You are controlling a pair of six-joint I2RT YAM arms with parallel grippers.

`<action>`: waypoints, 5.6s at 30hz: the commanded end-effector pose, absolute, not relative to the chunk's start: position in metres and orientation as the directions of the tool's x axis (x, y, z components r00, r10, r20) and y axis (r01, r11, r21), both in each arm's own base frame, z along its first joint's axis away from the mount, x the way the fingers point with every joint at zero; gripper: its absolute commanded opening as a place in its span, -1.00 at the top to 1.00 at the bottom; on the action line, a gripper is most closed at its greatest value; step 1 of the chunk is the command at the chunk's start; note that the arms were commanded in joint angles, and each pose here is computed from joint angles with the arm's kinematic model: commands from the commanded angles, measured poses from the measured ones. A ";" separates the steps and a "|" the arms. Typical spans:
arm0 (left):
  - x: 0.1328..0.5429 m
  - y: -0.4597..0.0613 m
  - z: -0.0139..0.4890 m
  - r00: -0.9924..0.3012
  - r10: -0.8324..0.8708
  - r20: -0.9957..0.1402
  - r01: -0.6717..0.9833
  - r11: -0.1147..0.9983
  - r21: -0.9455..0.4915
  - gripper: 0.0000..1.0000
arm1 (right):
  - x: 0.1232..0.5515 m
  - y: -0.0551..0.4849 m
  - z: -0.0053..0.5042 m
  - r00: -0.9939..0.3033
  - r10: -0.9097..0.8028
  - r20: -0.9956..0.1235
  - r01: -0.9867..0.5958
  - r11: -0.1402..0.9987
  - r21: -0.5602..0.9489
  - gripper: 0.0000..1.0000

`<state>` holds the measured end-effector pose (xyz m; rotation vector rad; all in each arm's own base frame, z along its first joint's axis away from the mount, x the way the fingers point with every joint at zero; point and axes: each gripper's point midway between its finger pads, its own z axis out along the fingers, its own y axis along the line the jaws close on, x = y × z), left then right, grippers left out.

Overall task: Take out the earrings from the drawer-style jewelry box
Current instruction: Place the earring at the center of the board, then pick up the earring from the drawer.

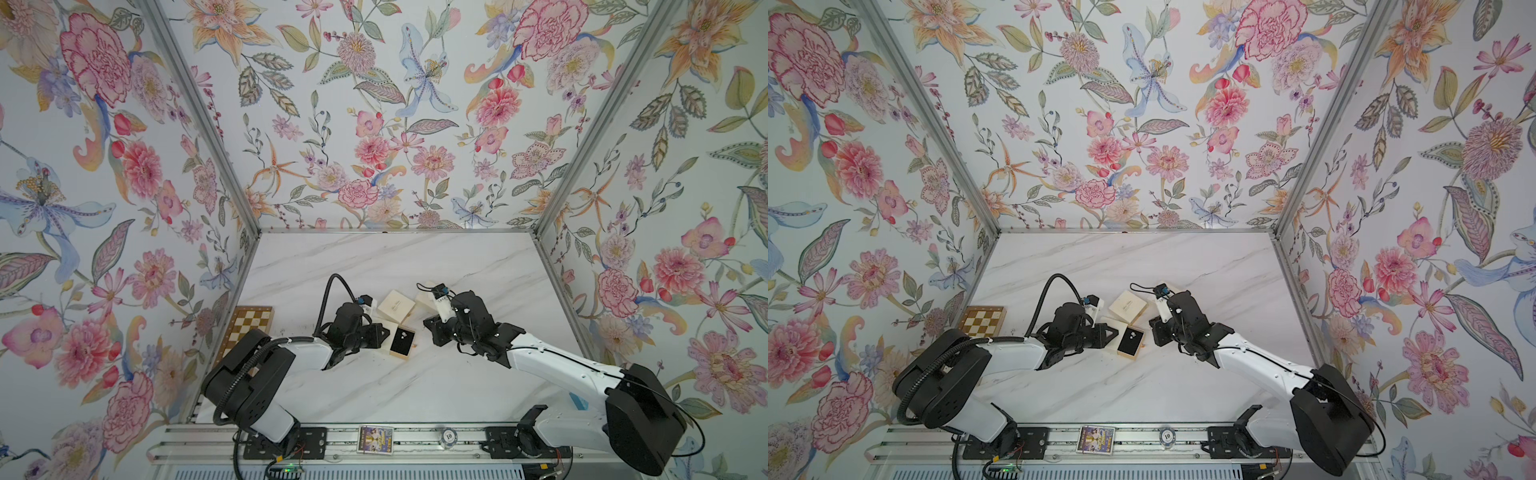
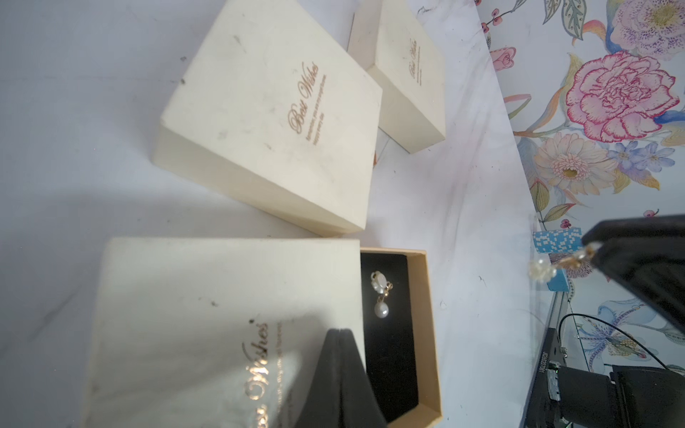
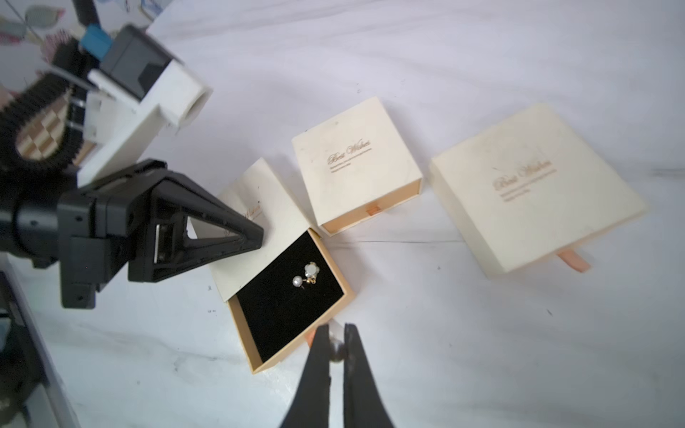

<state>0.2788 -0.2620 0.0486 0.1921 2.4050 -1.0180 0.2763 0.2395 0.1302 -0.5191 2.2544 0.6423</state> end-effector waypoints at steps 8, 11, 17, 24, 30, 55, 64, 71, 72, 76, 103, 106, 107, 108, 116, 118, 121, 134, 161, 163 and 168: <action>0.242 -0.224 -0.018 -0.947 -0.028 -0.319 0.155 0.831 -0.534 1.00 | 0.269 0.196 0.107 -0.791 -0.024 -0.612 -0.383 0.799 0.464 0.85; 0.242 -0.224 -0.018 -0.947 -0.030 -0.320 0.154 0.831 -0.534 1.00 | 0.262 0.212 0.099 -0.807 -0.062 -0.588 -0.415 0.767 0.488 0.85; 0.241 -0.223 -0.017 -0.946 -0.036 -0.323 0.151 0.831 -0.536 1.00 | 0.249 0.251 0.073 -0.826 -0.189 -0.532 -0.476 0.740 0.475 0.85; 0.240 -0.223 -0.017 -0.946 -0.036 -0.323 0.152 0.830 -0.537 1.00 | 0.246 0.262 0.049 -0.848 -0.217 -0.485 -0.466 0.741 0.484 0.87; 0.240 -0.222 -0.018 -0.947 -0.039 -0.320 0.148 0.830 -0.537 1.00 | 0.240 0.263 0.039 -0.857 -0.239 -0.458 -0.465 0.742 0.483 0.87; 0.240 -0.222 -0.015 -0.946 -0.042 -0.323 0.147 0.830 -0.538 1.00 | 0.244 0.258 0.028 -0.866 -0.236 -0.442 -0.446 0.765 0.466 0.62; 0.240 -0.223 -0.014 -0.945 -0.044 -0.323 0.146 0.828 -0.541 1.00 | 0.252 0.251 0.049 -0.842 -0.242 -0.481 -0.468 0.772 0.430 0.55; 0.241 -0.225 -0.013 -0.946 -0.043 -0.322 0.150 0.822 -0.550 1.00 | 0.257 0.265 0.073 -0.762 -0.369 -0.532 -0.575 0.764 0.293 0.52; 0.242 -0.226 -0.013 -0.946 -0.043 -0.322 0.150 0.821 -0.551 1.00 | 0.258 0.268 0.076 -0.752 -0.379 -0.539 -0.585 0.761 0.281 0.53; 0.240 -0.226 -0.015 -0.947 -0.039 -0.319 0.152 0.820 -0.552 1.00 | 0.261 0.280 0.087 -0.701 -0.415 -0.580 -0.630 0.741 0.232 0.54; 0.238 -0.225 -0.016 -0.949 -0.037 -0.314 0.152 0.819 -0.554 1.00 | 0.261 0.322 0.057 -0.732 -0.464 -0.498 -0.634 0.731 0.251 0.62; 0.239 -0.225 -0.016 -0.948 -0.039 -0.317 0.151 0.819 -0.553 1.00 | 0.262 0.323 0.056 -0.731 -0.465 -0.499 -0.634 0.732 0.248 0.61; 0.239 -0.225 -0.016 -0.948 -0.039 -0.317 0.151 0.820 -0.553 1.00 | 0.262 0.323 0.056 -0.731 -0.465 -0.498 -0.634 0.733 0.246 0.61; 0.238 -0.225 -0.016 -0.948 -0.038 -0.315 0.150 0.820 -0.553 1.00 | 0.262 0.322 0.055 -0.733 -0.466 -0.495 -0.633 0.734 0.246 0.61; 0.238 -0.224 -0.017 -0.948 -0.045 -0.315 0.146 0.819 -0.555 1.00 | 0.264 0.324 0.053 -0.729 -0.470 -0.497 -0.637 0.732 0.243 0.58; 0.238 -0.224 -0.016 -0.947 -0.045 -0.317 0.147 0.819 -0.555 1.00 | 0.264 0.324 0.052 -0.729 -0.471 -0.496 -0.638 0.731 0.242 0.57; 0.237 -0.224 -0.018 -0.949 -0.043 -0.314 0.146 0.820 -0.553 1.00 | 0.264 0.325 0.051 -0.730 -0.473 -0.494 -0.637 0.733 0.240 0.57; 0.236 -0.224 -0.019 -0.950 -0.042 -0.310 0.145 0.820 -0.554 1.00 | 0.266 0.325 0.048 -0.728 -0.472 -0.497 -0.637 0.734 0.236 0.56; 0.236 -0.223 -0.020 -0.951 -0.046 -0.307 0.139 0.820 -0.555 1.00 | 0.269 0.326 0.043 -0.732 -0.467 -0.496 -0.630 0.740 0.233 0.57; 0.236 -0.223 -0.019 -0.950 -0.047 -0.309 0.140 0.819 -0.556 1.00 | 0.269 0.326 0.043 -0.732 -0.468 -0.495 -0.631 0.740 0.233 0.58; 0.236 -0.223 -0.021 -0.951 -0.047 -0.305 0.137 0.820 -0.555 1.00 | 0.268 0.324 0.043 -0.734 -0.466 -0.494 -0.628 0.742 0.234 0.65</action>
